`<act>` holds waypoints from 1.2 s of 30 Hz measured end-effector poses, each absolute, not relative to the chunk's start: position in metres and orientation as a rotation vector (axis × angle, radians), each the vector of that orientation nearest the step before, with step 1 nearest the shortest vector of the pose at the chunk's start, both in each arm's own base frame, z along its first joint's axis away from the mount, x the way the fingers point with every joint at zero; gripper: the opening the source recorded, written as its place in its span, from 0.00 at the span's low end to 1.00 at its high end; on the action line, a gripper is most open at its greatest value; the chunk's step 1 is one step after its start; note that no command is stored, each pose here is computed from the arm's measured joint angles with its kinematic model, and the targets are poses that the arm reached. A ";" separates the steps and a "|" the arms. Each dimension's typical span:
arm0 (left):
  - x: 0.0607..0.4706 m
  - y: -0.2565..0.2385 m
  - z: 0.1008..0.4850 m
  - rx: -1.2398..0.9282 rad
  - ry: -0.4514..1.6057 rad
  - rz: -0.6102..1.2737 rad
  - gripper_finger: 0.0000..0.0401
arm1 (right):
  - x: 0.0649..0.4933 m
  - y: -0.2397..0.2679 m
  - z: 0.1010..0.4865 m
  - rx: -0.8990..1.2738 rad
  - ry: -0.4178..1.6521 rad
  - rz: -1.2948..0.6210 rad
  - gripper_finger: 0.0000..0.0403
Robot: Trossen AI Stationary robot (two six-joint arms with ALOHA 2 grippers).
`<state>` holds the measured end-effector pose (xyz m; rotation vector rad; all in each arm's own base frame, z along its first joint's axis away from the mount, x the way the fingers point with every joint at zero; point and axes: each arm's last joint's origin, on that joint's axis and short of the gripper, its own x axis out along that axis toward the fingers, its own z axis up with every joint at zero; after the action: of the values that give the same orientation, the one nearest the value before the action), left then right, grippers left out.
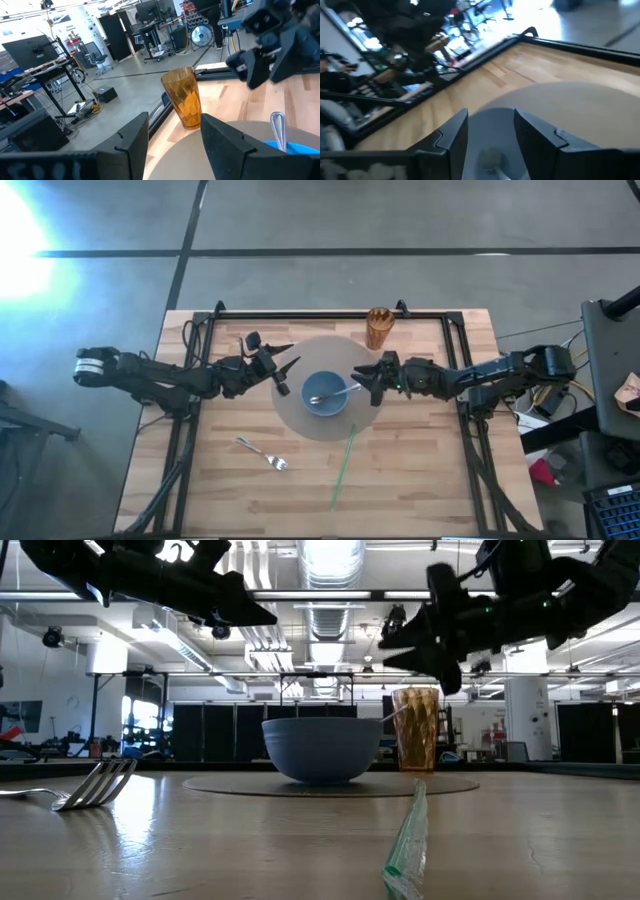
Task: Pick & Place Utensil
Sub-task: Put the straw into the cup
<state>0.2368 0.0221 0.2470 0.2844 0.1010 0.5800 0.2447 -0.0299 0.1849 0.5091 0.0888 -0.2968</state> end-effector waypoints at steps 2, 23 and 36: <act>0.237 0.022 0.247 0.283 0.101 0.580 0.44 | 0.242 -0.028 0.192 0.508 0.075 -0.251 0.38; 0.238 0.022 0.245 0.210 0.155 0.576 0.43 | 0.249 0.002 0.267 0.221 0.390 0.136 0.40; 0.237 0.021 0.236 0.131 0.225 0.565 0.43 | 0.253 0.015 0.311 0.105 0.485 0.199 0.41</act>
<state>0.2371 0.0214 0.2357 0.1308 0.2250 0.5651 0.2533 0.0147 0.3109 0.1048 0.4847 0.1990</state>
